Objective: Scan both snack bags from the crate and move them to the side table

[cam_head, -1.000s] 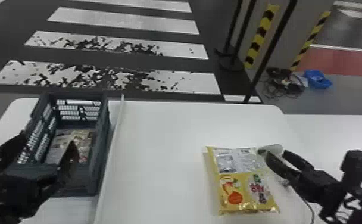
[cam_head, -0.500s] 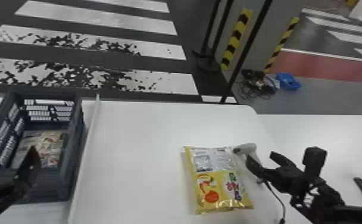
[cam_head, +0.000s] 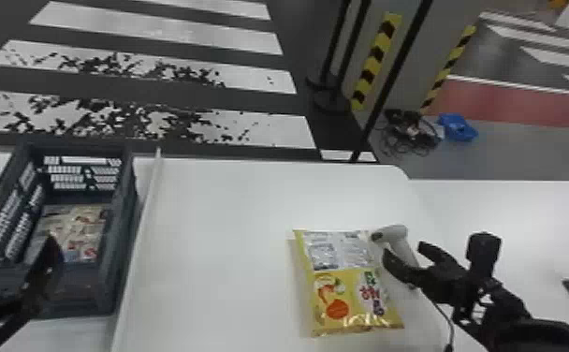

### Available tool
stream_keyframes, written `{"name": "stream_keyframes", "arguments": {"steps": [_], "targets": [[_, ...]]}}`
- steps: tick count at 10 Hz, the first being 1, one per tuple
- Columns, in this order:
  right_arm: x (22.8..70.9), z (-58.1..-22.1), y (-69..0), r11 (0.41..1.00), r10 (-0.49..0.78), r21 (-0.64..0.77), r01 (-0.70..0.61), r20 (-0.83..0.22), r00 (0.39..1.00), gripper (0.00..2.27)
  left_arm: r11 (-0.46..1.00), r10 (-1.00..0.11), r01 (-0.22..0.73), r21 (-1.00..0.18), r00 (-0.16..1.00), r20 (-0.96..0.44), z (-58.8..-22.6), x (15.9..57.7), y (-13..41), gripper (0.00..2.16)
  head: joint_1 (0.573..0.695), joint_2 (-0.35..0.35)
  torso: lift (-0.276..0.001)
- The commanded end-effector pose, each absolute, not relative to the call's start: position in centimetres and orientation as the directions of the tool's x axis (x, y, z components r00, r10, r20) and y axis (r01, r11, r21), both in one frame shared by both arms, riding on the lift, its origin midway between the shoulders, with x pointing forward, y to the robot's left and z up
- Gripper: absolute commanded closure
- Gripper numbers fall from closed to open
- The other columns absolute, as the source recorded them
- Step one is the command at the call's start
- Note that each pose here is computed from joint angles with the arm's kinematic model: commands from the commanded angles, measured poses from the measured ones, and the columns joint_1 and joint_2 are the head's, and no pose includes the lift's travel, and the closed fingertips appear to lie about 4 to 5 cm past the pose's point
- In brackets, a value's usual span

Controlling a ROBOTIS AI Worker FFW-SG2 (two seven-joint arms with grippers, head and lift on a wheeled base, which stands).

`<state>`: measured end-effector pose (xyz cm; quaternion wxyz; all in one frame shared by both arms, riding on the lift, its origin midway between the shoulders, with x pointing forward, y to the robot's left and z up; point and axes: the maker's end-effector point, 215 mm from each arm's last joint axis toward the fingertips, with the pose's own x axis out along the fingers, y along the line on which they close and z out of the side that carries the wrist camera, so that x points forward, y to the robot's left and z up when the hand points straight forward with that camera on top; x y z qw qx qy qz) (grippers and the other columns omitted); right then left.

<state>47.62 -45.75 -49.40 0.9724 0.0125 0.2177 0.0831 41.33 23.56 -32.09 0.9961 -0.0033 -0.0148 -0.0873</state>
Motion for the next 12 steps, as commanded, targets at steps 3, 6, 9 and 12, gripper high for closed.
{"name": "stream_keyframes", "arguments": {"steps": [3, 6, 9, 12], "targets": [[47.6, -51.6, -46.1, 0.985, 0.166, 0.044, -0.165, -0.472, 0.866, 0.25, 0.986, -0.167, 0.167, -0.001, 0.985, 0.053, -31.5, 40.8, 24.1, 0.03, 0.695, -0.272, -0.095], [47.7, -52.3, -47.2, 0.986, 0.145, 0.010, -0.164, -0.518, 0.843, 2.24, 0.985, -0.170, 0.170, 0.000, 0.984, 0.054, -31.4, 40.7, 24.0, 0.03, 0.695, -0.280, -0.095], [47.2, -51.7, -48.5, 0.984, 0.107, -0.069, -0.161, -0.491, 0.864, 2.24, 0.984, -0.178, 0.179, 0.003, 0.982, 0.060, -31.1, 40.6, 23.6, 0.03, 0.695, -0.292, -0.095], [46.6, -50.1, -50.2, 0.992, 0.039, -0.093, -0.090, -0.447, 0.894, 2.24, 0.983, -0.185, 0.185, 0.004, 0.981, 0.065, -30.6, 40.4, 23.4, 0.03, 0.695, -0.320, -0.095]]}}
